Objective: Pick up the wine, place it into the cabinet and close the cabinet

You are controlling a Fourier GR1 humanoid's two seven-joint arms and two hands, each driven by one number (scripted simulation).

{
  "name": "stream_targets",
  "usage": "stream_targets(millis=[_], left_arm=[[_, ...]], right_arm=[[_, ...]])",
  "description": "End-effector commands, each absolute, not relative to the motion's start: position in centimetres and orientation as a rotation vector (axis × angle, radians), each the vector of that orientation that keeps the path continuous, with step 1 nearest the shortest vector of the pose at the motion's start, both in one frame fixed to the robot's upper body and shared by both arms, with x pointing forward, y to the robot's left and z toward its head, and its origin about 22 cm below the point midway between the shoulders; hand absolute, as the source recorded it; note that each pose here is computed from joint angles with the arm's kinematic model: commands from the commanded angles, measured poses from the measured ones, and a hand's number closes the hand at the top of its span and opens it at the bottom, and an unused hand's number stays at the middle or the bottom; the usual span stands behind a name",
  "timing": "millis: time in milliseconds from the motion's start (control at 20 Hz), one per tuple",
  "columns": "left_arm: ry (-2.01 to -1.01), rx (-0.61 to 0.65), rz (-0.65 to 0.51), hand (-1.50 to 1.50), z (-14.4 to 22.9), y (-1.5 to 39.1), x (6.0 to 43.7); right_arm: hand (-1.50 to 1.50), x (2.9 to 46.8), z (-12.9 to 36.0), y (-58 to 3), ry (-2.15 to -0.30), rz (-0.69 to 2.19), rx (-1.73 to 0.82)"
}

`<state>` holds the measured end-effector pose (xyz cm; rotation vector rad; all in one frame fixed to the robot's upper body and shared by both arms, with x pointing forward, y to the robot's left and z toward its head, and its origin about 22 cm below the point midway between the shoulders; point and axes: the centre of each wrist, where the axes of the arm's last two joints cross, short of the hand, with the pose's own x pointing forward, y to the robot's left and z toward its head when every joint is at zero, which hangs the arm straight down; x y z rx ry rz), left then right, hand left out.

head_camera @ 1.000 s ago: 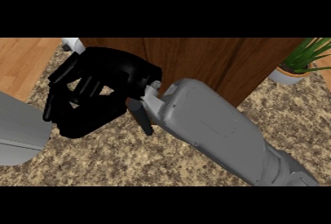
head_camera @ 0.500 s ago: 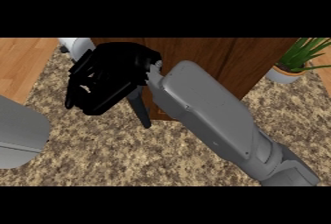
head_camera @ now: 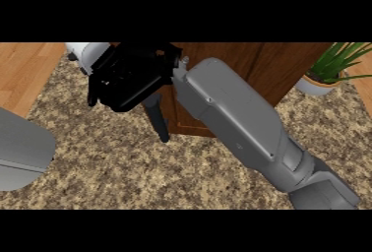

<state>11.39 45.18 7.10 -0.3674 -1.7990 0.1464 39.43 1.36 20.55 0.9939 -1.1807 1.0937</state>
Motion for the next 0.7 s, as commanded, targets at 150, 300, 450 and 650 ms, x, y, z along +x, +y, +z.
stream_targets(millis=[150,300,450,650], left_arm=[[-1.883,-0.361,0.160,-1.50,7.7,45.3,12.9],[-1.872,-0.352,0.151,-1.50,8.0,46.3,12.1],[-1.873,-0.357,0.120,-1.50,8.7,45.9,12.5],[-1.873,-0.358,0.117,-1.50,8.1,44.8,12.8]], right_arm=[[1.50,43.0,20.0,-3.2,-1.262,0.890,0.938],[1.50,43.9,21.2,-5.5,-1.350,0.794,0.837],[1.50,44.2,21.2,-6.7,-1.429,0.739,0.779],[1.50,43.9,21.5,-6.0,-1.451,0.734,0.774]])
